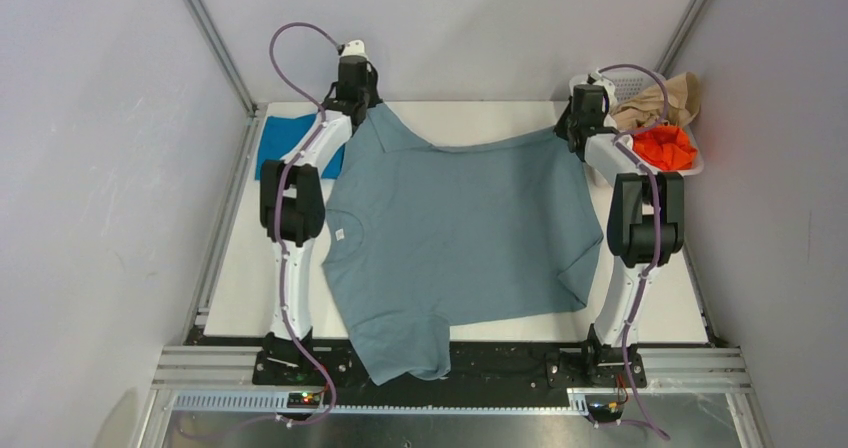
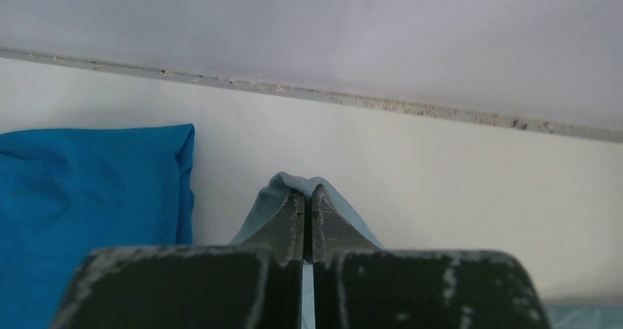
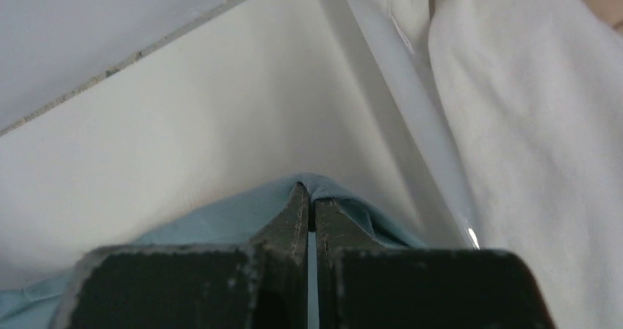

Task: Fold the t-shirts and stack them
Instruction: Flatten out the tshirt

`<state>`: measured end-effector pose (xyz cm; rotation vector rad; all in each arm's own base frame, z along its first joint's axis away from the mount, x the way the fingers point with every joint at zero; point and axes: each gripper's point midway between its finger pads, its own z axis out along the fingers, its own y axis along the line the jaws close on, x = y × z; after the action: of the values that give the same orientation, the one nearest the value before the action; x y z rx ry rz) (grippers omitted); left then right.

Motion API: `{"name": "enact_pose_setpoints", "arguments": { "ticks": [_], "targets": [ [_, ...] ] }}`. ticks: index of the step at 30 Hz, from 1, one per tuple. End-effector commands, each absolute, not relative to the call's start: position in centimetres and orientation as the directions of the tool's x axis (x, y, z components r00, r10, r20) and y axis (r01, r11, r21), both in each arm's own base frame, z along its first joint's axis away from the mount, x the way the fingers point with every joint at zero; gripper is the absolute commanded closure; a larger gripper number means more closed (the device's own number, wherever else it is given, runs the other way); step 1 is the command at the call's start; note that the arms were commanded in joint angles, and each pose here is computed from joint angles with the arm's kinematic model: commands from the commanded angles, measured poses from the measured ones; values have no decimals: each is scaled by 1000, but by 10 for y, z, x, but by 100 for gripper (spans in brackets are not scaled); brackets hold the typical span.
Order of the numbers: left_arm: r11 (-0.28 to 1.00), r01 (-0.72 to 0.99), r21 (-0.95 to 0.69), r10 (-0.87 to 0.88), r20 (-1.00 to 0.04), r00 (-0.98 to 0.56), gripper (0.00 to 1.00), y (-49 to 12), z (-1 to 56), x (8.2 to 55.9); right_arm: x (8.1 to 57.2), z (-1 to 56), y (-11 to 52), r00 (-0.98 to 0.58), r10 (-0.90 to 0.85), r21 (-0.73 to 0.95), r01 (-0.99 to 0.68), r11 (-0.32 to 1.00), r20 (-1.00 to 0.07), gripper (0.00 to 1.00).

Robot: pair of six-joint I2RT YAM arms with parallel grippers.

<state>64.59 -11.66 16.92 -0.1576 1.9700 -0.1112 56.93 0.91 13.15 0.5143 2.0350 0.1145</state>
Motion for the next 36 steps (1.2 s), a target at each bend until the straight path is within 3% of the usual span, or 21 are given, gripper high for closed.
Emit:
{"name": "enact_pose_setpoints", "arguments": {
  "ticks": [1,2,4,6,8,14,16,18,22,28,36],
  "targets": [
    [964,-121,-237,-263,-913,-312,100,-112,186,668,592,157,13,-372,391,293,294,910,-842,99],
    [962,-116,-246,-271,-913,-306,100,-113,189,670,597,157,14,-377,377,277,293,915,-846,97],
    [957,-131,-259,-287,-910,-300,83,-112,187,673,599,150,16,-387,362,257,297,920,-848,81],
    [950,-150,-275,-308,-906,-291,28,-109,187,675,603,151,14,-379,366,257,308,916,-850,52],
    [944,-140,-298,-326,-903,-279,5,-111,196,676,607,164,11,-362,367,253,324,911,-857,39],
    [919,-62,-388,-391,-889,-237,0,-124,255,661,598,223,35,-330,257,186,232,955,-908,16],
    [904,-31,-426,-419,-869,-264,0,-132,264,647,585,234,46,-334,234,172,206,963,-913,5],
    [881,-25,-472,-456,-835,-307,0,-139,263,628,566,235,58,-360,240,181,190,965,-901,1],
    [846,-71,-529,-510,-762,-400,0,-146,229,599,508,209,98,-460,293,281,97,955,-838,1],
    [791,-162,-590,-585,-651,-485,0,-157,174,589,432,120,152,-735,266,375,17,927,-624,1],
    [719,-237,-653,-654,-522,-547,0,-175,121,599,408,86,165,-795,231,378,2,926,-561,1]
  ]
}}
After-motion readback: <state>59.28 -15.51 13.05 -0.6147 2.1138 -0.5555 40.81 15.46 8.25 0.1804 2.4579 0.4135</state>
